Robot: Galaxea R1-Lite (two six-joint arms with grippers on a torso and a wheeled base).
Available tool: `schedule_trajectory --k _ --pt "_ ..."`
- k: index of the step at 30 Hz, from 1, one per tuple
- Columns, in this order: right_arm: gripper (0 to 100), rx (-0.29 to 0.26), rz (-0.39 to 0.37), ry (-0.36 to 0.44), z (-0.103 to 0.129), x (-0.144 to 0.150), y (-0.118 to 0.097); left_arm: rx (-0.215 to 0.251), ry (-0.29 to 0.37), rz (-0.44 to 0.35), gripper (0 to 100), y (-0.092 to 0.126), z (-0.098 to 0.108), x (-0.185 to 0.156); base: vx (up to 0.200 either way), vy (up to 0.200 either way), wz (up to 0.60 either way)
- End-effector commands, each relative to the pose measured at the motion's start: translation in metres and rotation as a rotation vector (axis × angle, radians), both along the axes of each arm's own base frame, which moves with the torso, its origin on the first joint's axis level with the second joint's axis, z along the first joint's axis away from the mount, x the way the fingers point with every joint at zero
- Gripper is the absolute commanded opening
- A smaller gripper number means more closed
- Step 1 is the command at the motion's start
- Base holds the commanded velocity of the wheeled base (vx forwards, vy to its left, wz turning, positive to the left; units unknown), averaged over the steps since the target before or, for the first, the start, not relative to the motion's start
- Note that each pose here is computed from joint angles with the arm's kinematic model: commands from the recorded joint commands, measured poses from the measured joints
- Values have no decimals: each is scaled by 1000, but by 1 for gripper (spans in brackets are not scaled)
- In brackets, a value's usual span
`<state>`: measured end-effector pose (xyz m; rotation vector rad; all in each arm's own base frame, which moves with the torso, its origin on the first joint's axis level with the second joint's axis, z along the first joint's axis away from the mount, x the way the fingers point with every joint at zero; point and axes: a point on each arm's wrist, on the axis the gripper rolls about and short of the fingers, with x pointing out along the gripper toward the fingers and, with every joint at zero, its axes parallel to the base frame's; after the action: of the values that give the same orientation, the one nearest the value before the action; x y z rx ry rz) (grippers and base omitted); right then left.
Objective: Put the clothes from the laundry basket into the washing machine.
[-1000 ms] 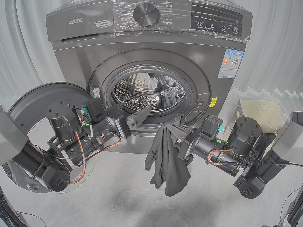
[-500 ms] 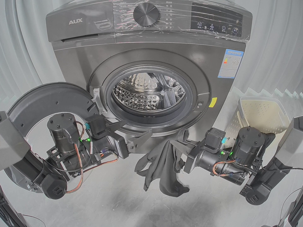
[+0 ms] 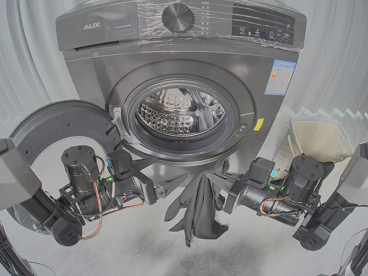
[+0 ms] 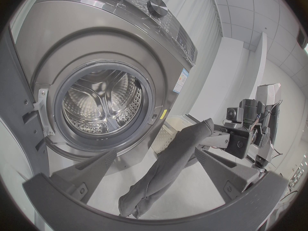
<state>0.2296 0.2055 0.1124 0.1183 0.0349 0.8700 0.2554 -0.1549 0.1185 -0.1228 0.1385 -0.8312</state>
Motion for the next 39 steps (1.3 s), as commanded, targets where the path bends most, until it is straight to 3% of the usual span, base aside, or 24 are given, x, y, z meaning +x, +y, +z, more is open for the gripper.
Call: schedule_trajectory --k 1,15,29,39 --pt "0 8 7 -8 2 -1 2 8 14 -17 100 0 -4 -2 0 0 0" --pt "0 12 27 -10 3 -5 7 60 60 -57 100 -4 -25 -2 0 0 0" --pt "0 15 35 -14 4 -6 10 56 41 -50 100 -13 -46 16 0 0 0" --pt "0 20 46 -14 5 -8 14 40 19 -88 100 -27 -45 21 0 0 0"
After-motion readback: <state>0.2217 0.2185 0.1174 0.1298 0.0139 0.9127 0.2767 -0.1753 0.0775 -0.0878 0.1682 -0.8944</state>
